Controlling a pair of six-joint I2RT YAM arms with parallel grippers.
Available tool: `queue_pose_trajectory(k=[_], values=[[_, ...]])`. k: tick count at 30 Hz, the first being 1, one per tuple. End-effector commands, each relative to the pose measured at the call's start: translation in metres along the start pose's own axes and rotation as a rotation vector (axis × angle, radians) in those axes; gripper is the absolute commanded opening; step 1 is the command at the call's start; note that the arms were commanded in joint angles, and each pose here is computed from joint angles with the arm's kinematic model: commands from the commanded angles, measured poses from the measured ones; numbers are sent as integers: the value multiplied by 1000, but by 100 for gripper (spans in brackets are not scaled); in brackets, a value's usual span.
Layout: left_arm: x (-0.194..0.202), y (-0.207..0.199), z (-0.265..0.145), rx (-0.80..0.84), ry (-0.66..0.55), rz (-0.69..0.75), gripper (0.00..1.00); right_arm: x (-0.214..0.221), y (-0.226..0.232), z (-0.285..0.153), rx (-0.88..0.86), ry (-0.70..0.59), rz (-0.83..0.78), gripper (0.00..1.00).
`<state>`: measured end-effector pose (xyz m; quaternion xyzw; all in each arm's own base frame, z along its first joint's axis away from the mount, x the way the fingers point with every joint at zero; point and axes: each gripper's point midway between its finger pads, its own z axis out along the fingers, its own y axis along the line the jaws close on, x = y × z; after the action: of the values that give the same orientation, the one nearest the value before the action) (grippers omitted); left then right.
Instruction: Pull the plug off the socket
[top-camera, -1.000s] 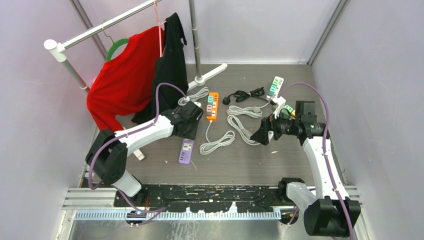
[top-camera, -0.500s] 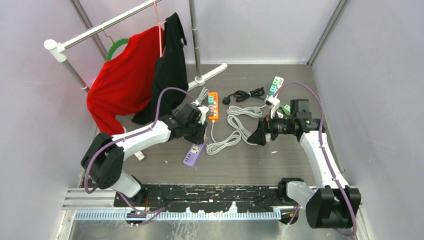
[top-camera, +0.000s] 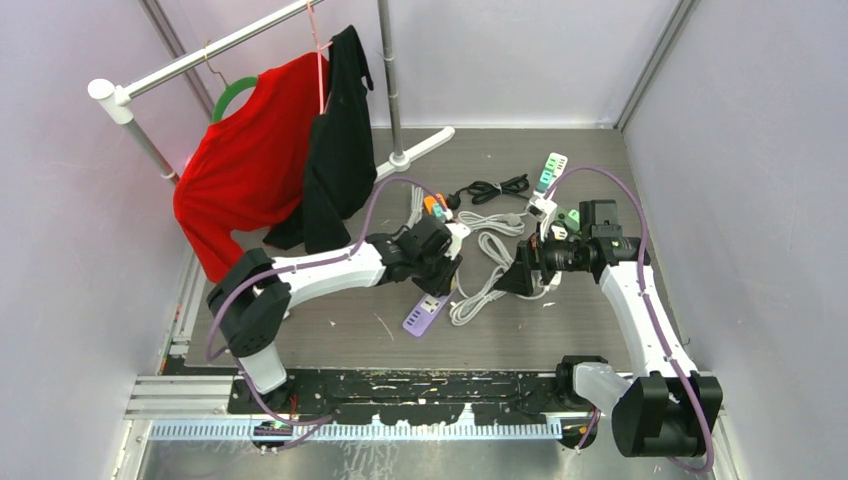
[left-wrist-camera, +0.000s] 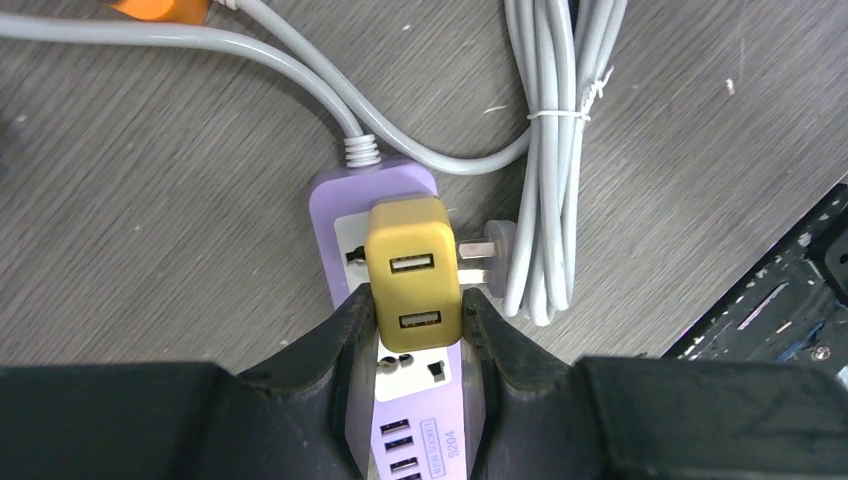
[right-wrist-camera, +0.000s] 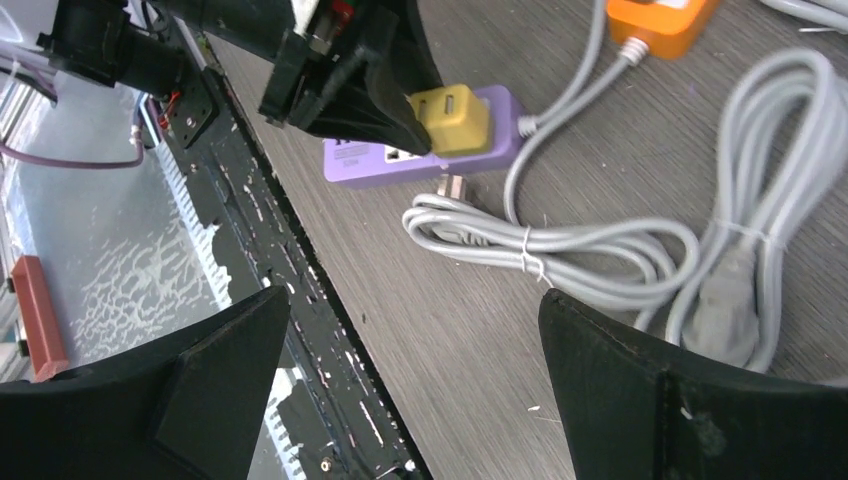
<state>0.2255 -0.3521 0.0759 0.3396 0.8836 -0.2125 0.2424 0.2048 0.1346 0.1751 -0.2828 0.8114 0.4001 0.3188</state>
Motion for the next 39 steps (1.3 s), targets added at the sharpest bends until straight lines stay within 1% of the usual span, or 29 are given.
queue_pose_trajectory(k=[1,2,4,6,8,13,16,18,20,24,25,27,28,30,31,34,39], values=[[-4,-27,10,65,-14,16,19,-11,18,-6,-61,-27,-104,100],[-7,-25,6,53,-30,10,33,-11,19,-6,-67,-27,-112,100],[-13,-26,-4,51,-63,2,51,-9,21,-6,-71,-26,-126,100],[-20,-28,-17,57,-106,-10,63,-8,20,-6,-67,-24,-137,100],[-26,-33,-31,74,-142,-14,70,-7,19,-5,-64,-22,-145,100],[-28,-43,-70,144,-238,-5,74,-5,20,-5,-66,-19,-170,100],[-19,-38,-91,138,-295,2,74,-3,20,-4,-75,-19,-180,100],[-12,-32,-108,130,-355,3,74,-2,21,-2,-79,-5,-196,100],[-1,-27,-112,129,-399,-7,74,-2,19,3,-67,33,-212,100],[27,-17,-109,137,-465,-76,76,-6,5,17,67,183,-249,100],[31,-14,-110,138,-485,-104,79,-5,0,23,99,239,-255,100],[37,-8,-111,126,-521,-155,85,-12,1,32,146,302,-291,100],[38,-6,-112,124,-542,-175,86,-13,2,39,162,332,-302,100],[42,0,-112,110,-568,-207,93,-13,7,60,177,398,-340,100],[43,3,-111,104,-579,-218,94,-14,8,68,192,419,-344,100],[48,8,-111,90,-591,-234,94,-16,10,98,228,460,-367,100],[60,13,-108,70,-572,-257,93,-13,6,138,285,517,-361,100]])
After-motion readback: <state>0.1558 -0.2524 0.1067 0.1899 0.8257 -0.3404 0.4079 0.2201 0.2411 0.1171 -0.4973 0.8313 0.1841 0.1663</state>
